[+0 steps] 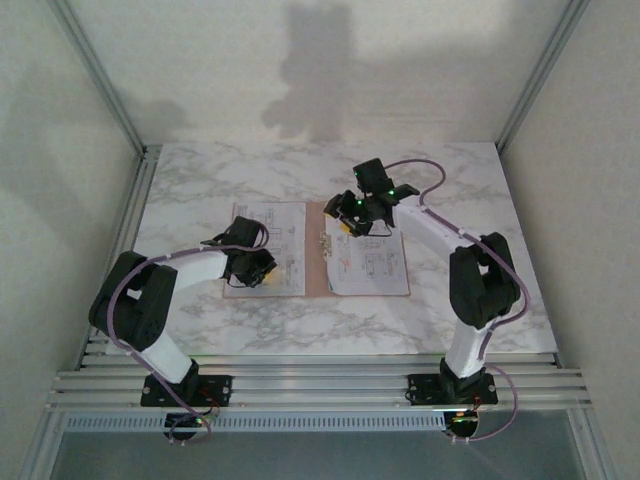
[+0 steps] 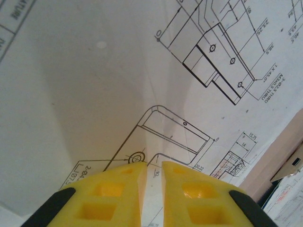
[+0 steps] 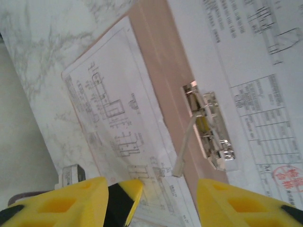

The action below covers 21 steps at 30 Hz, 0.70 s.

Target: Put the files into the folder

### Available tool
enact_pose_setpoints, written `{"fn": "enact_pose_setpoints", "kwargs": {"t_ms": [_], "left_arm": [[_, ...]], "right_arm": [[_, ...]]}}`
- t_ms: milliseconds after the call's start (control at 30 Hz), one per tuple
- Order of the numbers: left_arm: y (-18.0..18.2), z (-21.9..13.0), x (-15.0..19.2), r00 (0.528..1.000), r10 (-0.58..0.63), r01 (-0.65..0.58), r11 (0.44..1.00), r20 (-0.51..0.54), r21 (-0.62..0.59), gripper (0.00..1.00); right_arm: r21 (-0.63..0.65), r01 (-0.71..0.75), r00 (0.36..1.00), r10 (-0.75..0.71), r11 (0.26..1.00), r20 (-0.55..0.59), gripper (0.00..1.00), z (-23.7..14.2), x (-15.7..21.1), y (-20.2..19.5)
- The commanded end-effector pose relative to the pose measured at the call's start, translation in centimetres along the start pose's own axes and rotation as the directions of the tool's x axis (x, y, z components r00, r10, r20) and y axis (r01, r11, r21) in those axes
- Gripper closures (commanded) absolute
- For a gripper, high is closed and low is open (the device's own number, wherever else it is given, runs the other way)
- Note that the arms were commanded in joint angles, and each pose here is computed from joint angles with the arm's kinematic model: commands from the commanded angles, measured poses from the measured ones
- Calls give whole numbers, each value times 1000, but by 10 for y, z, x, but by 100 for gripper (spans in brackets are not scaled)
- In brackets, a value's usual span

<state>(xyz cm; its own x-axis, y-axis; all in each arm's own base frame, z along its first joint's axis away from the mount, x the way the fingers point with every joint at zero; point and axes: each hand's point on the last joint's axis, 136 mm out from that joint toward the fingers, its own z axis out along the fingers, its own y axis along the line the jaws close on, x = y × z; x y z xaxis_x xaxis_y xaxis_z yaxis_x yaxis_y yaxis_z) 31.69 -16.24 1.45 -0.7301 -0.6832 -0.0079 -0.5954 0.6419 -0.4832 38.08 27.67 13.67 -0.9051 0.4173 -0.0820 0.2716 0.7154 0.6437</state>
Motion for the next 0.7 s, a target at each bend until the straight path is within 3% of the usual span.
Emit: {"fn": "enact_pose_setpoints", "kwargs": {"t_ms": [0, 367, 667], "left_arm": [[27, 16, 35, 994, 28, -38, 995, -107, -96, 83], [-10, 37, 94, 971, 118, -129, 991, -209, -38, 83], [-25, 45, 117, 953, 174, -185, 982, -250, -23, 83]], "right_arm": [[24, -73, 996, 72, 997, 56, 44, -9, -6, -22], [9, -163, 983, 161, 987, 85, 39, -22, 13, -62], [-5, -242, 966, 241, 970, 99, 35, -29, 13, -86]]}}
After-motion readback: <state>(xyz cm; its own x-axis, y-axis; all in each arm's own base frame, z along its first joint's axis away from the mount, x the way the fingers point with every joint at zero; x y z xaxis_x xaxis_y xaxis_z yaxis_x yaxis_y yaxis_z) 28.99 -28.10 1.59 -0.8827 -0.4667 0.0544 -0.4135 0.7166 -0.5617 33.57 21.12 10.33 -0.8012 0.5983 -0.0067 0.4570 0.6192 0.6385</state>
